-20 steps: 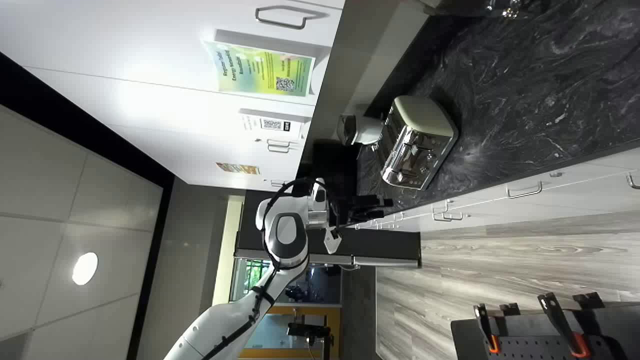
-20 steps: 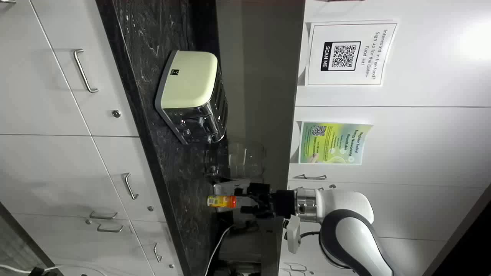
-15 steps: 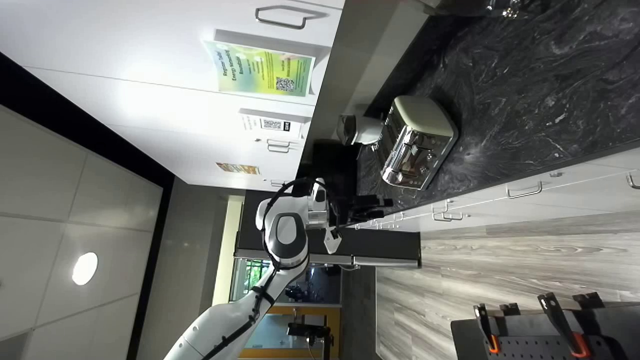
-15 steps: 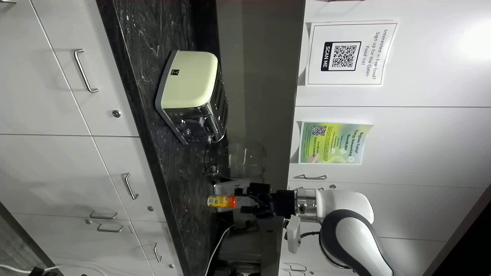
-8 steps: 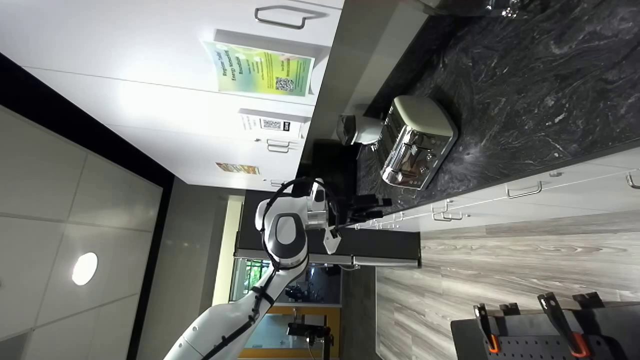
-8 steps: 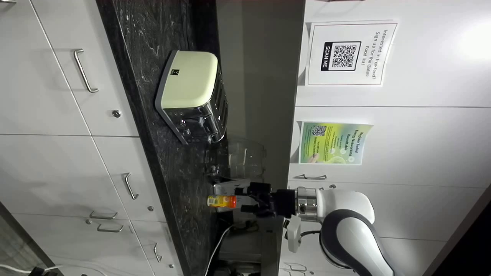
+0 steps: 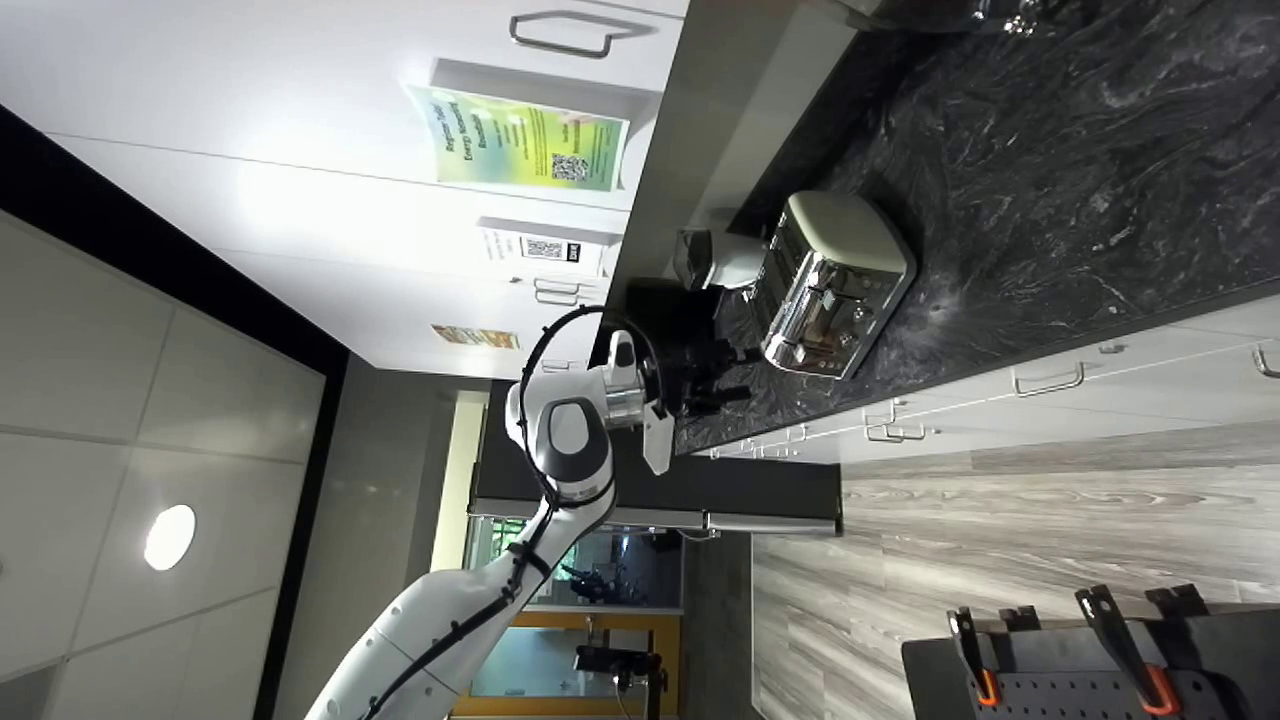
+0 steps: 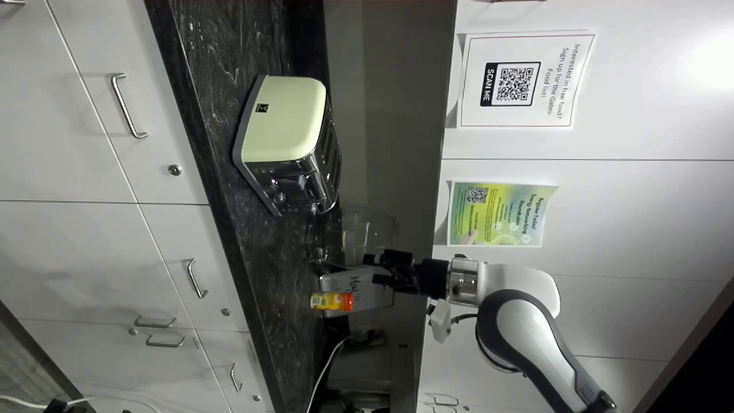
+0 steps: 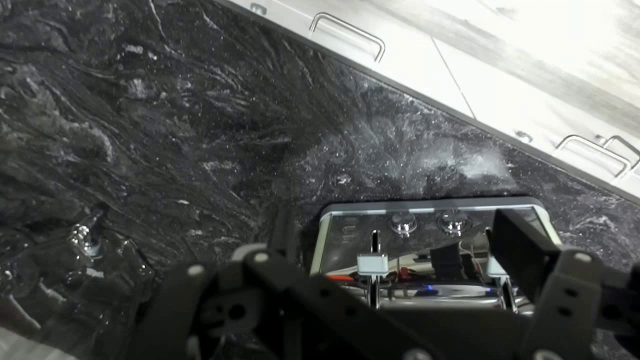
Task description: Push down the right button of the toaster.
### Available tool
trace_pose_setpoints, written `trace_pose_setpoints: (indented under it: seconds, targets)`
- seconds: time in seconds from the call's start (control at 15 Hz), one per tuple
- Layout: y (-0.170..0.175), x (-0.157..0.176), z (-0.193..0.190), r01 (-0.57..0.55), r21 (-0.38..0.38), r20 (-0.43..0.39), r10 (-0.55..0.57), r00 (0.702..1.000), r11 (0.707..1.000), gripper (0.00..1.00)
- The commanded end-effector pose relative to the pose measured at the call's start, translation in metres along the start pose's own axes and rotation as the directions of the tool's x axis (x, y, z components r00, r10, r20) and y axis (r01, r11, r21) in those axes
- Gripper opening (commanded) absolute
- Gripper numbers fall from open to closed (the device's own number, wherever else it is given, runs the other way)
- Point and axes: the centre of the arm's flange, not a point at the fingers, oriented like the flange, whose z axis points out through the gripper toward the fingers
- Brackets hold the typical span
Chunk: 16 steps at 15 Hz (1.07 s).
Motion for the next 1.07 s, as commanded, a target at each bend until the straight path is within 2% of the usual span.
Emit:
trace_pose_setpoints:
  seconds: [0.0, 0.33, 0.53, 0.6, 0.8, 1.0]
  targets:
    - [0.014, 0.047, 0.023, 0.06, 0.001, -0.033, -0.06, 0.998, 0.998, 1.0]
    - [0.019, 0.075, 0.068, 0.097, 0.015, -0.04, -0.097, 0.994, 0.995, 1.0]
    - [0.017, 0.081, 0.093, 0.066, 0.035, -0.022, -0.065, 0.998, 0.997, 1.0]
    - [0.015, 0.066, 0.084, 0.068, 0.029, -0.015, -0.068, 0.998, 0.997, 1.0]
    - [0.015, 0.072, 0.098, 0.068, 0.033, -0.001, -0.068, 0.998, 0.997, 1.0]
    - [0.013, 0.073, 0.095, 0.071, 0.037, -0.024, -0.07, 0.997, 0.997, 1.0]
